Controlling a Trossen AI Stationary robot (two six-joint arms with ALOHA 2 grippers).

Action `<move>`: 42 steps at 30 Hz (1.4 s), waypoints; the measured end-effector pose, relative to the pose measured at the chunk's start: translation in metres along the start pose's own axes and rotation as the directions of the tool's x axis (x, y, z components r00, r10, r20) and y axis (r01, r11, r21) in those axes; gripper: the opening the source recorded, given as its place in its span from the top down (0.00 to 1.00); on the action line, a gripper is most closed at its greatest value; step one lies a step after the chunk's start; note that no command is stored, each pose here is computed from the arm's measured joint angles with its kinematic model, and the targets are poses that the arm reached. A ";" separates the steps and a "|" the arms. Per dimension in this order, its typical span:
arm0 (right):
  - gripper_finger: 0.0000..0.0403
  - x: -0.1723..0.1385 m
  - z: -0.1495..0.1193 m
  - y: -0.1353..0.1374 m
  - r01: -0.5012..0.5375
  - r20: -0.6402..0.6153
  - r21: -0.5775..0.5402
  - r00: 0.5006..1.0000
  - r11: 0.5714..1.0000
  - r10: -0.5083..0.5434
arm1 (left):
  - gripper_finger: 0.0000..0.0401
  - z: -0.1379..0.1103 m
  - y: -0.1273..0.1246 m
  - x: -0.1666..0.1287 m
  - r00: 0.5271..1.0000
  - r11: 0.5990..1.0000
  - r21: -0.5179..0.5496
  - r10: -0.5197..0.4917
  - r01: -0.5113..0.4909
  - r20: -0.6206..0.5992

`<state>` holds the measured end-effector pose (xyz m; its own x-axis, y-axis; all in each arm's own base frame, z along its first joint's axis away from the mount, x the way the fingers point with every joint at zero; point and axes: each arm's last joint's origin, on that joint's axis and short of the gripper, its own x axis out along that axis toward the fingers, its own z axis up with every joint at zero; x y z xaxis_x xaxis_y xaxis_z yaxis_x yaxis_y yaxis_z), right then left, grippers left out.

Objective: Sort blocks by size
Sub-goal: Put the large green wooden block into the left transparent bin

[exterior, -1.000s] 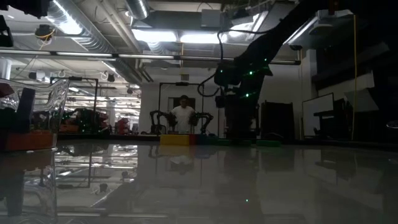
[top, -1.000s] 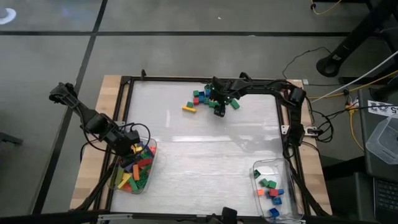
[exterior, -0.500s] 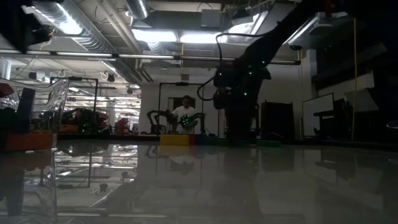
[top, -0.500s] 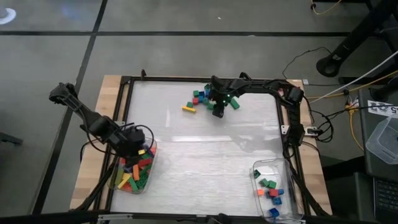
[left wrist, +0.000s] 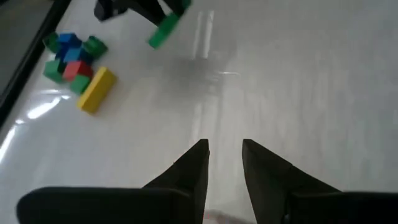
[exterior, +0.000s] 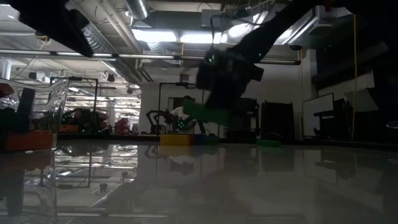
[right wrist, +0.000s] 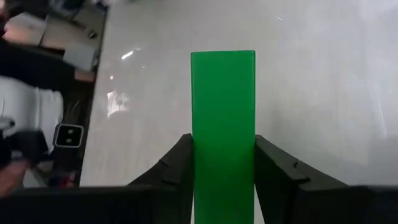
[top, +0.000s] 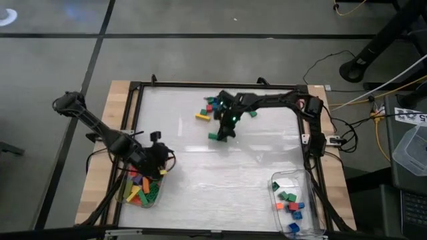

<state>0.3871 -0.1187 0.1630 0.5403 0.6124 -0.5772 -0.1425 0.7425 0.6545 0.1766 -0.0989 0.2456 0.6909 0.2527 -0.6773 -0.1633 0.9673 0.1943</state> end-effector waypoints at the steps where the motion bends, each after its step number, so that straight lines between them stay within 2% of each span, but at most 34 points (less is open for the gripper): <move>1: 0.69 0.007 0.002 0.006 -0.011 0.000 -0.028 1.000 1.000 0.011 | 0.78 0.001 -0.003 0.006 1.000 1.000 0.020 0.009 -0.009 -0.002; 7: 0.68 0.048 0.009 0.047 -0.061 0.001 -0.185 0.998 0.981 0.062 | 0.78 0.008 -0.012 0.040 0.998 0.996 0.071 0.052 -0.050 -0.020; 13: 0.68 0.076 0.007 0.079 -0.097 -0.018 -0.240 0.995 0.966 0.095 | 0.78 0.017 -0.010 0.060 1.000 0.999 0.042 0.010 -0.009 -0.022; 17: 0.68 0.087 0.005 0.092 -0.097 -0.016 -0.250 0.995 0.963 0.096 | 0.78 0.026 -0.010 0.063 0.998 0.997 0.062 -0.042 0.040 0.038; 24: 0.68 0.094 0.004 0.103 -0.114 -0.013 -0.282 0.993 0.953 0.115 | 0.78 0.038 -0.020 0.059 0.968 0.961 0.218 -0.204 0.170 0.144; 34: 0.68 0.095 0.012 0.111 -0.179 0.035 -0.293 0.980 0.939 0.198 | 0.78 0.040 -0.022 0.059 0.960 0.944 0.281 -0.226 0.173 0.165; 42: 0.68 0.094 0.014 0.113 -0.213 0.035 -0.308 0.971 0.927 0.234 | 0.78 0.040 -0.030 0.054 0.942 0.909 0.361 -0.287 0.209 0.176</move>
<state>0.4335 0.0194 0.1892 0.5203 0.7596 -0.3903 -0.5025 0.6418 0.5793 0.2467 -0.1153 0.2318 0.8212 -0.0436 -0.5689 0.2504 0.9234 0.2907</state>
